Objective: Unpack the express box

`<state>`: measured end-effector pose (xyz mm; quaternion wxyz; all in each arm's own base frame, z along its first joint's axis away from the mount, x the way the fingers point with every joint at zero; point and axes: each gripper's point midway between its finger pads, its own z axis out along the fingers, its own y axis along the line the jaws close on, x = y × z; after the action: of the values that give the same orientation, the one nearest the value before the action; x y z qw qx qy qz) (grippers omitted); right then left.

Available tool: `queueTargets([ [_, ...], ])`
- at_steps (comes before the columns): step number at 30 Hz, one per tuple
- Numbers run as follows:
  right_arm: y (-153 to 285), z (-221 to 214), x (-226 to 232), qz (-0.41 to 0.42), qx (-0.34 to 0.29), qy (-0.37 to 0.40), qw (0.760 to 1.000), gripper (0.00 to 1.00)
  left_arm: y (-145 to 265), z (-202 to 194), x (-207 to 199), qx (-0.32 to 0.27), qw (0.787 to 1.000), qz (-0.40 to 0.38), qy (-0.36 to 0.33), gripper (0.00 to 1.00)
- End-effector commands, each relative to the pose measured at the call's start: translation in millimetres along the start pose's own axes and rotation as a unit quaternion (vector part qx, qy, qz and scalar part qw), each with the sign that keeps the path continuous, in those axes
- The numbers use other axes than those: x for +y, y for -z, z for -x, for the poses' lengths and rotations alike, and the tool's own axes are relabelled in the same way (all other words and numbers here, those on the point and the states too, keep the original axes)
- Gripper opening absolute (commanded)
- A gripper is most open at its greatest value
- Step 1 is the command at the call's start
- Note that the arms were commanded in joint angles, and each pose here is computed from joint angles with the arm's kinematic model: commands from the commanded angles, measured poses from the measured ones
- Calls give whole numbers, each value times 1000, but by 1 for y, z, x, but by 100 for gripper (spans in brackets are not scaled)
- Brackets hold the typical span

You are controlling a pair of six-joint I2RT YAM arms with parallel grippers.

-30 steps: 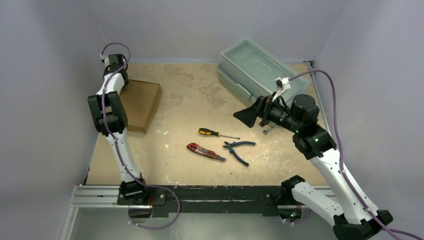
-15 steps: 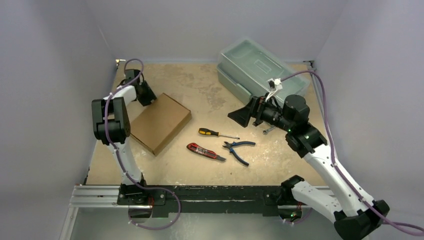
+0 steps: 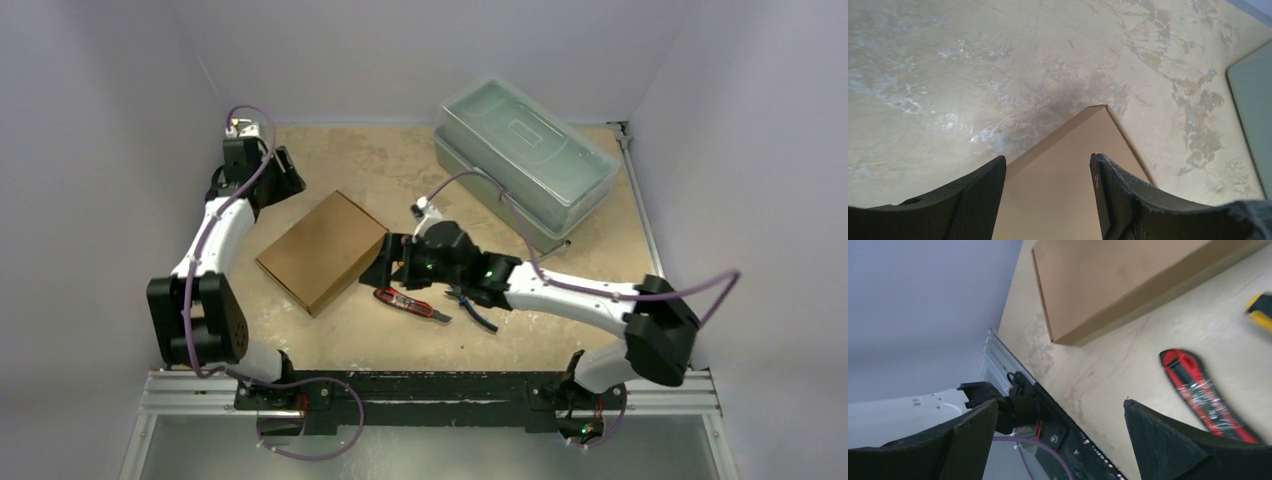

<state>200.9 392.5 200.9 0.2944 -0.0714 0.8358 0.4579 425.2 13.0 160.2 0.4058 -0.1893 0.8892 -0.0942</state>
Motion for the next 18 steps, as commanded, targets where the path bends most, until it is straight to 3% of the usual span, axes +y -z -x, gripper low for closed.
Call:
queueTargets([
  [1,-41,8,17,18,-63,-117,991,99,18,-3,10,-36,998,7,-46,63],
  [4,-68,9,4,0,-80,-115,990,99,36,9,2,-70,996,-10,-47,62],
  [8,-100,13,-10,-38,-90,-96,991,87,57,19,-13,-108,992,-44,-49,61],
  [18,-145,8,-25,-69,-88,-134,985,77,72,5,-71,-87,973,-205,-62,56],
])
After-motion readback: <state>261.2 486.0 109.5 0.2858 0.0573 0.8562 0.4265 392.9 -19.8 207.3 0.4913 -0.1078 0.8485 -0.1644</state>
